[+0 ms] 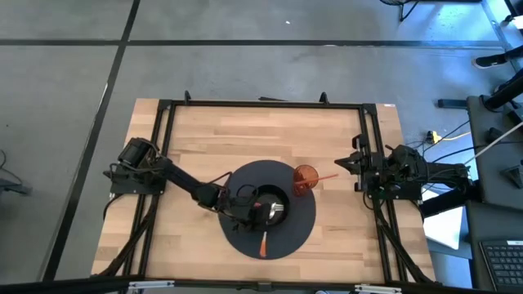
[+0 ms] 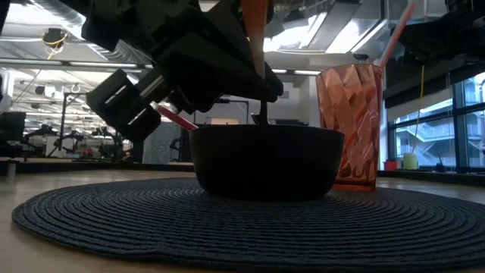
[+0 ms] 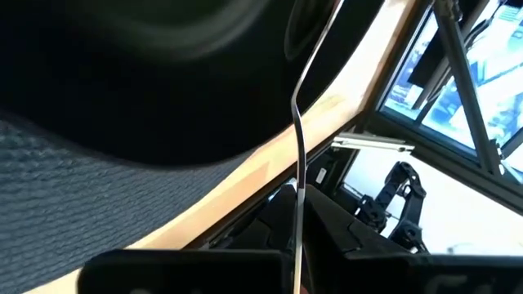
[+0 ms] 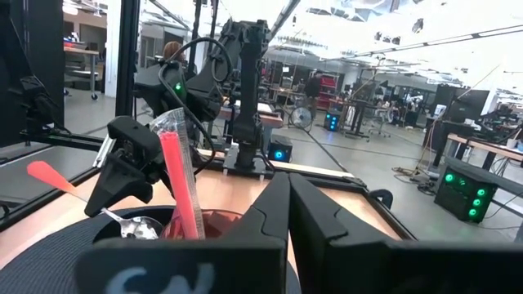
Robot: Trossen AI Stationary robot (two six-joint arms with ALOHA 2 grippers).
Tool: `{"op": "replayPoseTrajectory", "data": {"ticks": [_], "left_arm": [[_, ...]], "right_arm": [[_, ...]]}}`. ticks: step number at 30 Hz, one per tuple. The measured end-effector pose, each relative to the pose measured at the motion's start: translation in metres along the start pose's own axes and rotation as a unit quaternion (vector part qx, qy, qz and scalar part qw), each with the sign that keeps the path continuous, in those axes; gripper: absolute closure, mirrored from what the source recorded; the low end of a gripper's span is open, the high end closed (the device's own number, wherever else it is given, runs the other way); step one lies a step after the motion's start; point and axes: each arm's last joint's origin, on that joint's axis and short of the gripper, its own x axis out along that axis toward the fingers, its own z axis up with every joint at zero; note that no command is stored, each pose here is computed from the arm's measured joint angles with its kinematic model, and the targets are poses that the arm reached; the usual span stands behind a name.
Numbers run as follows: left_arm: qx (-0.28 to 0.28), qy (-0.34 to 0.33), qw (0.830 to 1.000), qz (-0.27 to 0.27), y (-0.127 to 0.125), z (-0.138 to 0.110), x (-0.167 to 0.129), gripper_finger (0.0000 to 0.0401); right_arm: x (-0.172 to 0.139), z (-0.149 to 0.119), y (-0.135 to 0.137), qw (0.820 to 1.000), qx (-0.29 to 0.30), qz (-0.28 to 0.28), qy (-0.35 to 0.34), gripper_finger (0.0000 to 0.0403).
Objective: Pick & Place Utensil
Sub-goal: Put the orange spoon into the black bowl
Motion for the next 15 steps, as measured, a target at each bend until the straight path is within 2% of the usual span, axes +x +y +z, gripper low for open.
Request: {"op": "replayPoseTrajectory", "data": {"ticks": [15], "left_arm": [[0.016, -0.013, 1.000, -0.006, -0.0003, 0.0007, 0.0000, 0.0363]], "right_arm": [[0.0000, 0.0009, -0.0002, 1.000, 0.000, -0.001, -0.005, 0.0398]]}}
